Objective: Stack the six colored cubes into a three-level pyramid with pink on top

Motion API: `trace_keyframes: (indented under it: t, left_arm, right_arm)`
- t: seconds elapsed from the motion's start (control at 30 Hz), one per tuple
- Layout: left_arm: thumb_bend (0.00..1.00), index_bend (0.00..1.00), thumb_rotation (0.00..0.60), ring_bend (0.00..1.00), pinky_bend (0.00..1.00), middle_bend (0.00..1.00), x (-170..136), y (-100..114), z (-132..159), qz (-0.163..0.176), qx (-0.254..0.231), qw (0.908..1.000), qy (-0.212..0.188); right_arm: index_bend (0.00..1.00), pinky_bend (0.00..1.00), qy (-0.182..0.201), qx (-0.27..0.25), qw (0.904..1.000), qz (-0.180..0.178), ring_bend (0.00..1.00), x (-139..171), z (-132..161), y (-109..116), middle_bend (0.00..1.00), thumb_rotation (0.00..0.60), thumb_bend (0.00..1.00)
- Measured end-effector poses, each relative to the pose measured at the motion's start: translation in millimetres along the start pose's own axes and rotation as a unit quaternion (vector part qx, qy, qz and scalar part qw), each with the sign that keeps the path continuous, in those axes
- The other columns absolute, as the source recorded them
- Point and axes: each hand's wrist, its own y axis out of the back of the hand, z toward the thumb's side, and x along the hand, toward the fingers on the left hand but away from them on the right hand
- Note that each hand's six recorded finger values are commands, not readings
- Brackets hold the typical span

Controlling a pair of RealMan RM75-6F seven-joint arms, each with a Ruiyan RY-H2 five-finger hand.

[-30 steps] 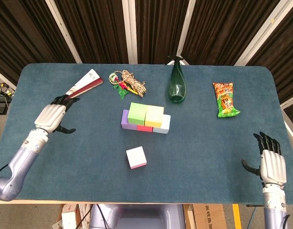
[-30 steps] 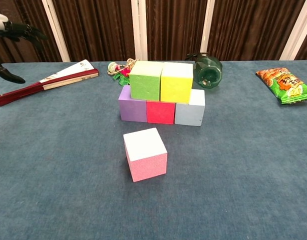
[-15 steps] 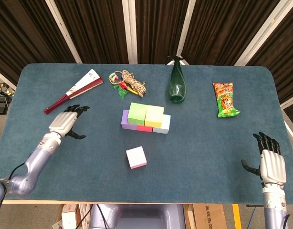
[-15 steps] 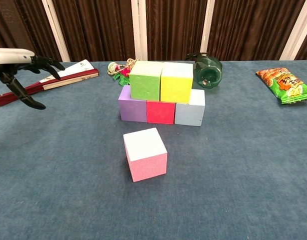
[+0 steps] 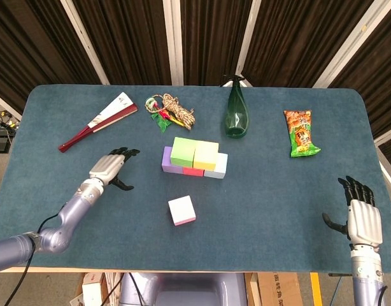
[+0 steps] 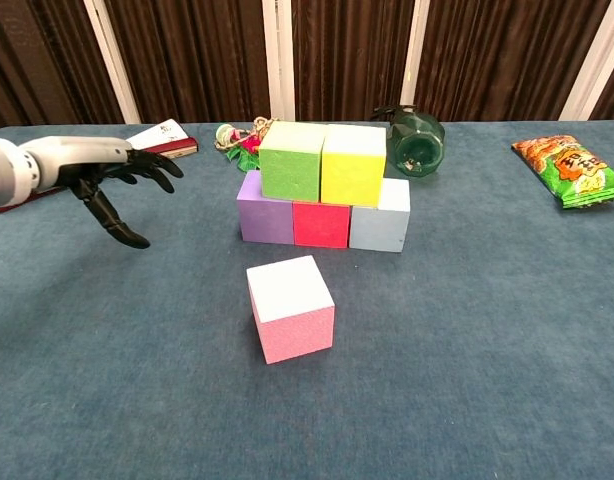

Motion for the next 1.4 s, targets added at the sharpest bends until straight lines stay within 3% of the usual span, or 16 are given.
trace_keyframes:
  t: [0.73, 1.4]
  left_arm:
    - [0.20, 0.21, 0.600, 0.00, 0.00, 0.13, 27, -9, 40, 0.000, 0.024, 0.9997, -0.007]
    - [0.20, 0.17, 0.600, 0.00, 0.00, 0.13, 36, -26, 58, -0.011, 0.039, 0.9992, -0.001]
  right_arm:
    - [0.15, 0.01, 0.000, -0.005, 1.0000, -0.001, 0.08, -1, -1, 2, 0.10, 0.600, 0.27]
    - [0.15, 0.01, -0.002, -0.011, 0.9999, -0.002, 0.08, -3, -4, 4, 0.10, 0.600, 0.27]
